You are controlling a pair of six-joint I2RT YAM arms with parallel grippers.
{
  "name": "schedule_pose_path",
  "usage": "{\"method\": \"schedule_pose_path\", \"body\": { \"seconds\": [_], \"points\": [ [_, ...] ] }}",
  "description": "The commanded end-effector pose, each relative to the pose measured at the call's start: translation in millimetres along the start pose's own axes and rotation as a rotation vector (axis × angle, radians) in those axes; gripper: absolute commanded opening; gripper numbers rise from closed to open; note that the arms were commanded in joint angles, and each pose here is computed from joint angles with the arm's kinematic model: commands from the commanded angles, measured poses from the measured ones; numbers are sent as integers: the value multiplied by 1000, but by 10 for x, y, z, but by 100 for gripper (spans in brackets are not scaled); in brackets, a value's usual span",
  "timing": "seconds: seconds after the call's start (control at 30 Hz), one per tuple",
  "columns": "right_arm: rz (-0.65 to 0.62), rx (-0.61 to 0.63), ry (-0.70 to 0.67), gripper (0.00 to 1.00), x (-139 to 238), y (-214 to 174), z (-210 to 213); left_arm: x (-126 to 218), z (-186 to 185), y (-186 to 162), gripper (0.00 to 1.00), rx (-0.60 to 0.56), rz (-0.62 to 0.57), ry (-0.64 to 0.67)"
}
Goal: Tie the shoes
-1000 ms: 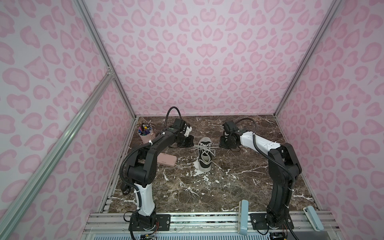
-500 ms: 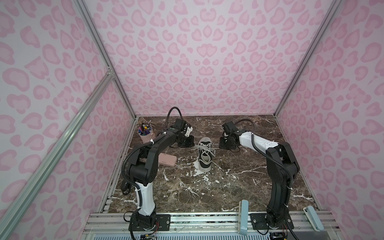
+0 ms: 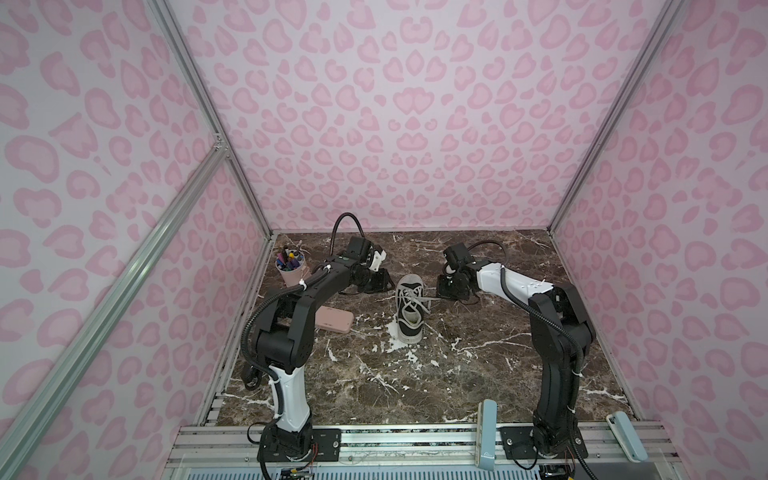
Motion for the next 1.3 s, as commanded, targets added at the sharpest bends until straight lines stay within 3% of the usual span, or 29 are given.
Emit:
{"method": "schedule_pose_path", "body": {
  "seconds": [0.0,0.13,0.2,1.27],
  "points": [
    [-4,15,4,0,-25,19,-2,-43,-69,-2,35,-10,3,-53],
    [5,14,-5,0,-22,0,-26,-90,-124,2,35,-10,3,-89],
    [4,11,-23,0,-13,-6,-48,-92,-165,20,41,-11,-3,-105],
    [2,11,-58,0,1,5,-85,-186,-332,33,45,-16,3,-104]
  ]
}}
Point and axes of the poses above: each gripper's point midway between its finger pads, its own x axis back along the fingers, its own z axis along the line the jaws close on, y = z × x, the point moved 9 cm from there along x, back along the fingers, and after that the axes turned 14 degrees about x, right-handed, at the moved point
